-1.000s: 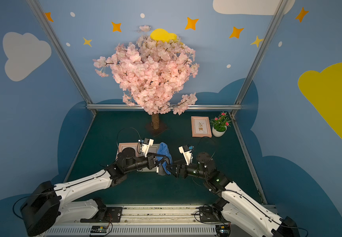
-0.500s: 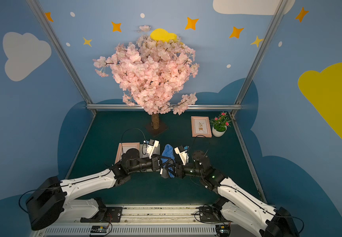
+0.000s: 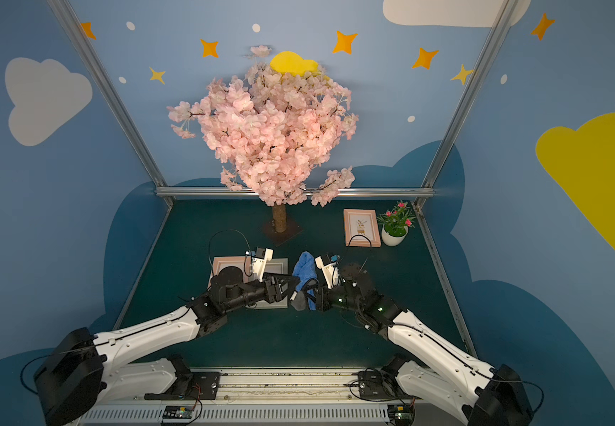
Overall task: Wipe the picture frame with a cloth
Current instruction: Adjust the cleaning item, then move the picture frame to the center of the board.
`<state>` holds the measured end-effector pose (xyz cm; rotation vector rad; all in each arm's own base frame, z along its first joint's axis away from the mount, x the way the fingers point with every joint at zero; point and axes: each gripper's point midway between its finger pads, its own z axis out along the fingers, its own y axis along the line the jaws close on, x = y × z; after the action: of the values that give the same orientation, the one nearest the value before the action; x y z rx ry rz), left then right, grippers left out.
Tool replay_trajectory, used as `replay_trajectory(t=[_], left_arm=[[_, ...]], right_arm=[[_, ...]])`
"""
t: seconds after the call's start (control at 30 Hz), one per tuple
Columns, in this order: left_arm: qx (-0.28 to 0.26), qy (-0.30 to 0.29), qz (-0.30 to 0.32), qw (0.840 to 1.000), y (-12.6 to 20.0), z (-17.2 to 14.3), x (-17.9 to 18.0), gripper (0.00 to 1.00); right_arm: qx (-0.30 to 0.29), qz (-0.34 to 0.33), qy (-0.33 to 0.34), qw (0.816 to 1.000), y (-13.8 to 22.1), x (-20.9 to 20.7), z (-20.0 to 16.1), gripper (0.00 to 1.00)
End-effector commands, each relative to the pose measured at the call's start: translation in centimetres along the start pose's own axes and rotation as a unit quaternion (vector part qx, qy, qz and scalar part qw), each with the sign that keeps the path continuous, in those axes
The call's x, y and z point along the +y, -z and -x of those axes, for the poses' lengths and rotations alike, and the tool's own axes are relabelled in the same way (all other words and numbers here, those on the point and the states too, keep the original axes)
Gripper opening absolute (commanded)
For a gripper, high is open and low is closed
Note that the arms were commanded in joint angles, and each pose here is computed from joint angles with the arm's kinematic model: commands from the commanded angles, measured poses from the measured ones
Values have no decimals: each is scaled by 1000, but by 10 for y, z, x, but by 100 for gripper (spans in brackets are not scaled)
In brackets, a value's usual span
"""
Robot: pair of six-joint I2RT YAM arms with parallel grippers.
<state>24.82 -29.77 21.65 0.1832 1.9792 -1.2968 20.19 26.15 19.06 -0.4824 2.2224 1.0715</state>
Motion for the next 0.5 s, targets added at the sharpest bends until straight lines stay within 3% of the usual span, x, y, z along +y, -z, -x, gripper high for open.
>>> replay_trajectory(t=[0.0, 0.17, 0.33, 0.47], left_arm=[[-19, 16, 87, 996, 24, 7, 43, 78], [-53, 17, 142, 988, 60, 15, 69, 87], [-55, 20, 148, 987, 72, 6, 77, 88], [-48, 26, 147, 988, 74, -4, 82, 88]], right_arm=[[-16, -77, 8, 997, 8, -23, 19, 0], [-10, -222, -1, 975, 19, -84, 52, 0], [-10, -373, -57, 926, 30, -162, 94, 0], [-13, -447, -42, 894, 24, -202, 131, 0]])
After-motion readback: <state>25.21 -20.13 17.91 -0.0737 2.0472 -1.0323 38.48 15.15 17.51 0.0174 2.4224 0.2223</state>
